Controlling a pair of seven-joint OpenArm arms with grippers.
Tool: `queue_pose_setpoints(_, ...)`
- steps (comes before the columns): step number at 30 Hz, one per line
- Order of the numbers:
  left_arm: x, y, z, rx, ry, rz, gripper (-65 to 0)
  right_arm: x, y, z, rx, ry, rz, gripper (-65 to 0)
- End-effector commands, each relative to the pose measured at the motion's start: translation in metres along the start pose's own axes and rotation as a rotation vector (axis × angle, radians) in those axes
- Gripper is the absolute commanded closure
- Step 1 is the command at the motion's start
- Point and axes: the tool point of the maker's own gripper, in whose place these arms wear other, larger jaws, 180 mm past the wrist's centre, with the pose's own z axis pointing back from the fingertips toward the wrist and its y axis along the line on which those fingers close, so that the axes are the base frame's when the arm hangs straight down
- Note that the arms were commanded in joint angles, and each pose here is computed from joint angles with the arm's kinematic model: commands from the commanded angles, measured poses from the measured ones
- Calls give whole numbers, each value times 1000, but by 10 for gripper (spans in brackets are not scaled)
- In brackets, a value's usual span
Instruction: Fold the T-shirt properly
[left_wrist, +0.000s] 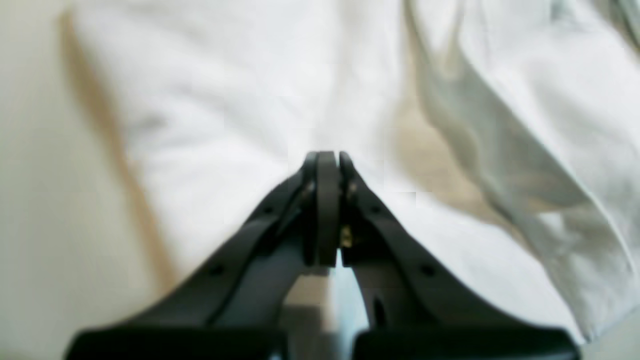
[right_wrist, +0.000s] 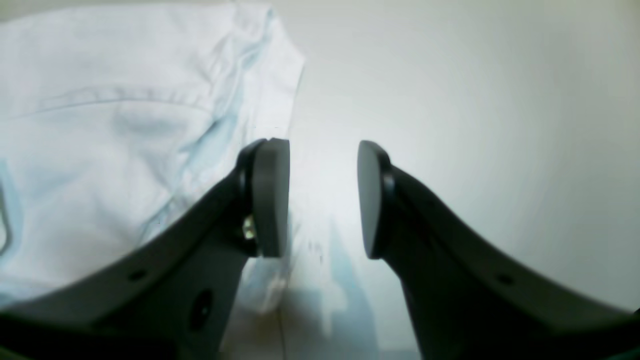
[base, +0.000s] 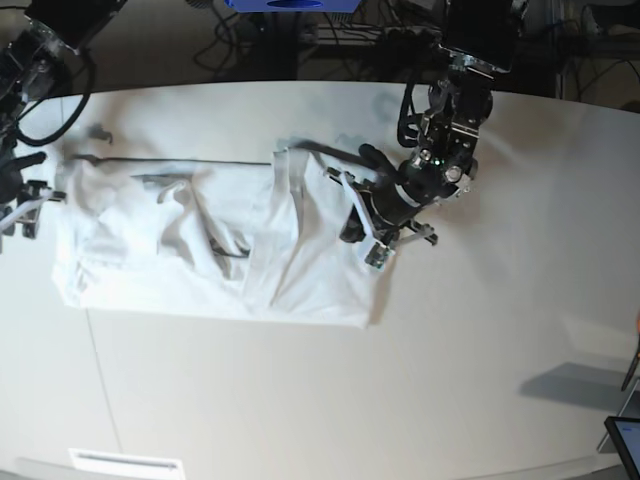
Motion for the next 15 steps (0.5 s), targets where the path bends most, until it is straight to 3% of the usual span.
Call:
queue_pose_setpoints(1,32,13,9,36,-99,-2,-2,16,-7,2,6,-45,-3,-223)
queue_pose_setpoints(7,45,87,49,231,-169,64,-34,5,-16,-3,69,45,-30,-223)
queue_pose_setpoints(10,19,128,64,322,-60,126,-166,1,-20,-8,98,98,-51,-223)
queue_pose_setpoints(13,9,150,77,373,-47,165,-317,0,-18,-14,147,102,-84,-223)
queue_pose_setpoints(15,4,152,81,360,-35,143,-381,-2,-17,-17,174,103,-104,-223)
